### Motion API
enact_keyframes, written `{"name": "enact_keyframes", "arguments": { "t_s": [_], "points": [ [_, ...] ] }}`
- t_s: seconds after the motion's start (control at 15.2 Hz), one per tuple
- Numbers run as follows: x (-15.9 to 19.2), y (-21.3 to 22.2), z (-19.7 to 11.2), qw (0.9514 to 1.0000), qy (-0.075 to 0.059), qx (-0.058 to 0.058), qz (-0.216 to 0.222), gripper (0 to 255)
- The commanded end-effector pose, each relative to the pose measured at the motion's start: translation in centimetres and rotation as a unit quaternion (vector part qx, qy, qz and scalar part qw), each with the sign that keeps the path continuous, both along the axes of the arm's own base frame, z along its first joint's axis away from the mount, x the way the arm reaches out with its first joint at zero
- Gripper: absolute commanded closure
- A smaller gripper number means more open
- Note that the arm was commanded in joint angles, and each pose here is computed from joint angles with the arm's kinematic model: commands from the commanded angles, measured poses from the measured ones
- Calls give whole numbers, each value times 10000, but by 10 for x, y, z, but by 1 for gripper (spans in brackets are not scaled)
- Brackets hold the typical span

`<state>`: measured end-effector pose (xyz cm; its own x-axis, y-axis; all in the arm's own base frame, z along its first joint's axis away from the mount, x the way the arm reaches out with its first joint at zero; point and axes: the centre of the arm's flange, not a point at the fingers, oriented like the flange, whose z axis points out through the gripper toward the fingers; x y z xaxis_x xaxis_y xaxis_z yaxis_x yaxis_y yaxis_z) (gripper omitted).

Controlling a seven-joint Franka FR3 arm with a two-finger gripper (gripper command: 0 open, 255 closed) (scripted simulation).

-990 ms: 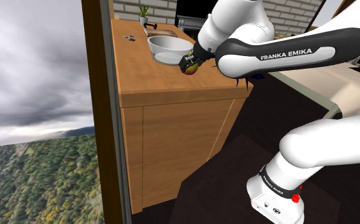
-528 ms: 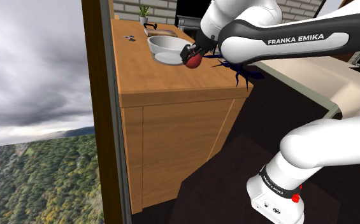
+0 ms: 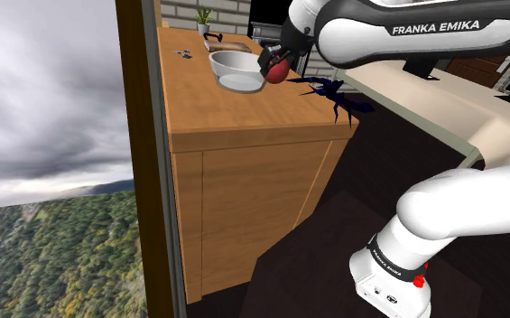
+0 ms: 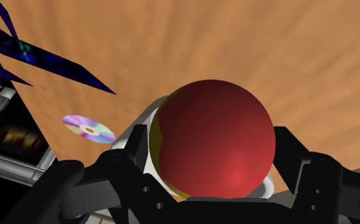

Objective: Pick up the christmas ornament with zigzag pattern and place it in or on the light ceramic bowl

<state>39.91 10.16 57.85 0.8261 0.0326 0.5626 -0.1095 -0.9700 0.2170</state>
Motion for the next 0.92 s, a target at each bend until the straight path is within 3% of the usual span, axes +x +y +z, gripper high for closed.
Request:
{"name": "enact_keyframes", "arguments": {
  "t_s": [0.0,0.79,0.86],
  "points": [
    [0,0,12,10000,0,-1,0,255],
    [0,0,71,10000,0,0,0,255],
    [12,-3,69,10000,0,-1,0,255]
  ]
}}
